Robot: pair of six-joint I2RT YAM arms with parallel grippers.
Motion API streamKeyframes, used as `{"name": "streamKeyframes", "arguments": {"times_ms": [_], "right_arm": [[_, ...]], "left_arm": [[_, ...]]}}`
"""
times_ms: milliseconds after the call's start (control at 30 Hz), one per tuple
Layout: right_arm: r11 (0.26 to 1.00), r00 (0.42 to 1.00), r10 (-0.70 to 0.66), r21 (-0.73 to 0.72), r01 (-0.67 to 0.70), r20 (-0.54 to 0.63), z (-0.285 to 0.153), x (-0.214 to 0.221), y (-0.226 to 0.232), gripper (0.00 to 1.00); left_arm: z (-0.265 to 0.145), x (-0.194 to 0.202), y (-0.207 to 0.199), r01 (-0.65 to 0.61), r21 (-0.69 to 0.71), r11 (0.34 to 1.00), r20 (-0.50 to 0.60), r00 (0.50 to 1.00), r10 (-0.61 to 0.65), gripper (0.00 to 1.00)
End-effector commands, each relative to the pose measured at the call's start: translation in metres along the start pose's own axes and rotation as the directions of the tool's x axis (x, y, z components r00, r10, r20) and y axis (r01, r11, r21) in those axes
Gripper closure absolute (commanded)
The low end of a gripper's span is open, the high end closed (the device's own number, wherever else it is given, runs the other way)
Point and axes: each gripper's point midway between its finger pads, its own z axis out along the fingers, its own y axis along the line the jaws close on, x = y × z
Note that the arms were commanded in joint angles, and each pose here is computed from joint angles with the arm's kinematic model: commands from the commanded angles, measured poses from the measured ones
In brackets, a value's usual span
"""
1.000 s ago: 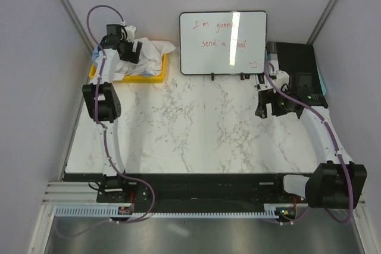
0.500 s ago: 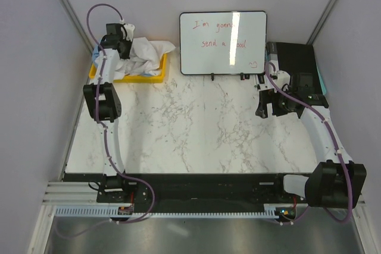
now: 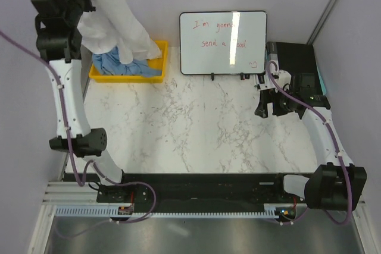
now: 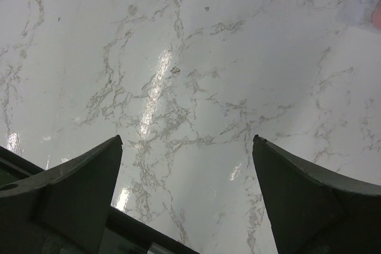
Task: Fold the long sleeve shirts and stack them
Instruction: Grab the shirt from the pile
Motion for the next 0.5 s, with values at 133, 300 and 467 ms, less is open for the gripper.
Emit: {"name": "streamKeyframes", "arguments": {"times_ms": [133,300,467], "right_arm": [[1.0,0.997,-0.009,-0.029,0.012,0.071,-0.015,-0.014,0.01,0.02],[1.0,0.997,-0.008,-0.027,0.01,0.081,-0.018,-0.015,0.01,0.02],[1.0,0.997,-0.003,-0.022,0.005,0.082,-0.019,-0.013,0.008,0.02]], "left_arm": [[-0.118,-0.144,-0.053,0.205,0.274,0.94,0.302,0.909,-0.286,0.98],[-0.17,-0.185,-0.112,0.202,0.488,0.849,0.331,0.857,-0.394,0.98],[-0.206,-0.218,-0.142,0.181,0.622,0.762,0.365,0.794,-0.486,0.98]]}}
